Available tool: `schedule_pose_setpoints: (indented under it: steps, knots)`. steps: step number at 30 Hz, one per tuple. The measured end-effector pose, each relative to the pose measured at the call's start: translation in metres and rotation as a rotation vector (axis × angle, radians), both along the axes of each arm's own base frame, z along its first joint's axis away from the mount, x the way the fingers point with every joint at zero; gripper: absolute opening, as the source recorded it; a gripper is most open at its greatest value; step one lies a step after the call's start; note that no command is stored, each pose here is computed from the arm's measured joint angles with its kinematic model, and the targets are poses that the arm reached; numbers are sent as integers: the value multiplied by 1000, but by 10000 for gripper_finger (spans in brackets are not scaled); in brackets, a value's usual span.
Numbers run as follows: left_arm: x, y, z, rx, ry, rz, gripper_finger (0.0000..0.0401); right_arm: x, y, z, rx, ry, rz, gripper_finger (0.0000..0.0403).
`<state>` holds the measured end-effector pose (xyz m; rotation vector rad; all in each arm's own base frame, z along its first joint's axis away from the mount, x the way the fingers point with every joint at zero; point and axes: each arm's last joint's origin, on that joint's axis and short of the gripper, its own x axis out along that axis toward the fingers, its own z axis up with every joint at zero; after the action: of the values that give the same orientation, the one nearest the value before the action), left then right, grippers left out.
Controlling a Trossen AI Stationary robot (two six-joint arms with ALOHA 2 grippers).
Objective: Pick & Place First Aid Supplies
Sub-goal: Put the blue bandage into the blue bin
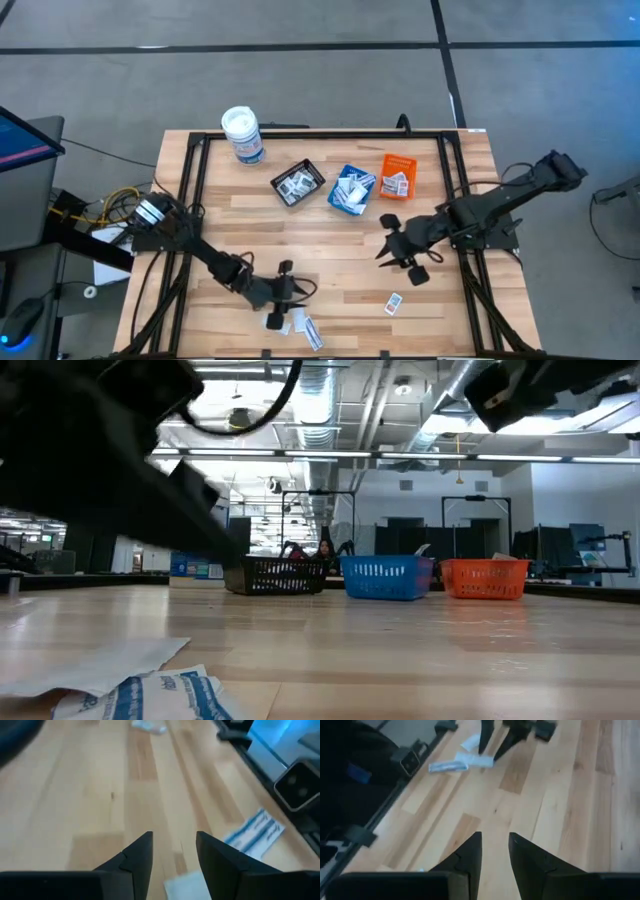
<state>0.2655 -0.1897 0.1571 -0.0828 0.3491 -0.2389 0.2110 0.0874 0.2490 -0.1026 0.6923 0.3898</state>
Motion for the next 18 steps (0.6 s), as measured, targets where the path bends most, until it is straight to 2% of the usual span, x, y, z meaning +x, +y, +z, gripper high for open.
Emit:
schedule_pose_setpoints:
  steps: [6, 12, 15, 18]
  knots:
    - [-8, -16, -24, -43, 78, 9, 152, -1, -3, 6, 38, -91, -12, 91]
    - [-12, -25, -38, -20, 89, 6, 145, 3, -1, 3, 80, -68, -47, 91]
    - [-11, -24, -44, 26, 91, 12, 132, 6, 0, -1, 109, -40, -76, 91]
    - [-10, -20, -46, 64, 92, -2, 102, 7, 0, -3, 131, -22, -98, 91]
